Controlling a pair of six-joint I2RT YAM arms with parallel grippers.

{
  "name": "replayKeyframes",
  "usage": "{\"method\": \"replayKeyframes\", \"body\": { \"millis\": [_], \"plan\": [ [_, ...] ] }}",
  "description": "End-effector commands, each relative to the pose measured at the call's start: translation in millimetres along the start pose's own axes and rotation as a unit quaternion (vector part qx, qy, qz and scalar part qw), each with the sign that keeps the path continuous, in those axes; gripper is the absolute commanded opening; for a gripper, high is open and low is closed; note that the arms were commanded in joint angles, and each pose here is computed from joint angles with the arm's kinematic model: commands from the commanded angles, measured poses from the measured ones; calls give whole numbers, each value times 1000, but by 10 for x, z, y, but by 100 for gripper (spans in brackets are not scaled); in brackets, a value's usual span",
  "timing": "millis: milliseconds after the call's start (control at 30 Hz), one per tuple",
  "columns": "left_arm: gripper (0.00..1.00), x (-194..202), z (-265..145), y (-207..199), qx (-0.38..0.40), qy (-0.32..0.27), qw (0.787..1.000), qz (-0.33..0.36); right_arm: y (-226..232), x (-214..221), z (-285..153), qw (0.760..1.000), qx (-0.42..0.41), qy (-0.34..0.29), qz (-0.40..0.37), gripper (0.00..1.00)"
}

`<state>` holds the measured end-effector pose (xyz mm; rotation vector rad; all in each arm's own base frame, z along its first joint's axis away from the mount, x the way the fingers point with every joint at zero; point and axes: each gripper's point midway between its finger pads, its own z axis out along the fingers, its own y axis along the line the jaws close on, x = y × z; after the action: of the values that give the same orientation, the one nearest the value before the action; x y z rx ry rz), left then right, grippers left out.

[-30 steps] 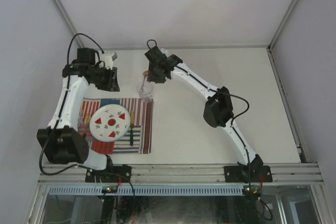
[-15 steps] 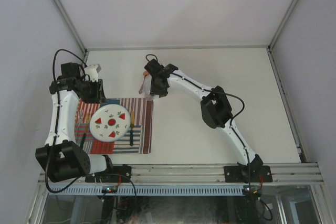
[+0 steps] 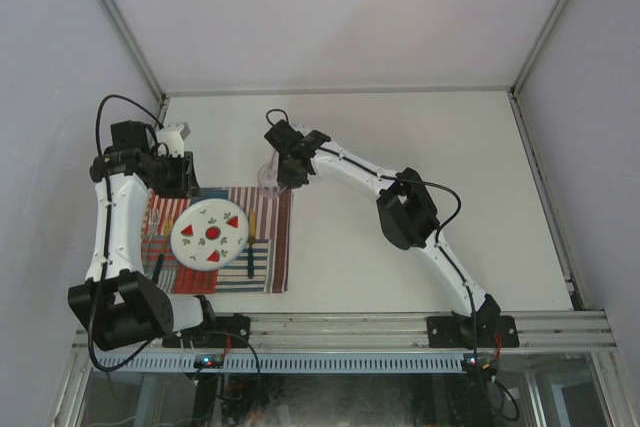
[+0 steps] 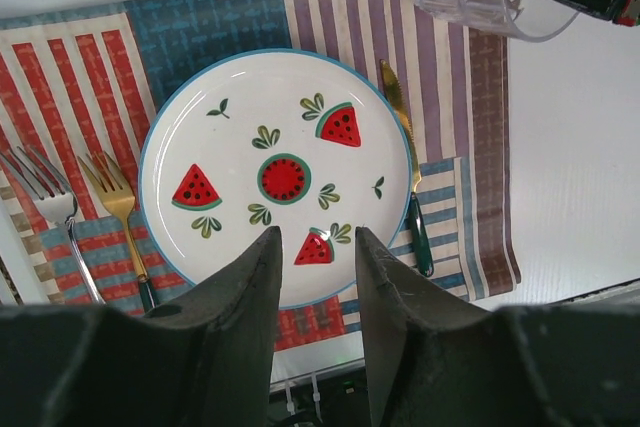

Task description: Set the dinner table for one person

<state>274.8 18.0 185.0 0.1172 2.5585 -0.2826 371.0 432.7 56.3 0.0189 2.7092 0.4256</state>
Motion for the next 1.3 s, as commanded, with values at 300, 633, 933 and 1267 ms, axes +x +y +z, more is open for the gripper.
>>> {"method": "replayKeyframes", "body": {
  "millis": [300,633,933,1267],
  "plan": [
    [40,-26,43,-56,35,-6,999,-4,378,-172,-651,996,-73,-38,-18,0],
    [40,47,66,-83,43,1,999,-6,398,200,-649,998,-62,1,-32,0],
    [40,34,100,-74,47,3,999,-6,388,347,-555,998,-60,7,-30,0],
    [40,-25,105,-76,52,3,999,-8,370,138,-534,997,-65,-18,-23,0]
  ]
}}
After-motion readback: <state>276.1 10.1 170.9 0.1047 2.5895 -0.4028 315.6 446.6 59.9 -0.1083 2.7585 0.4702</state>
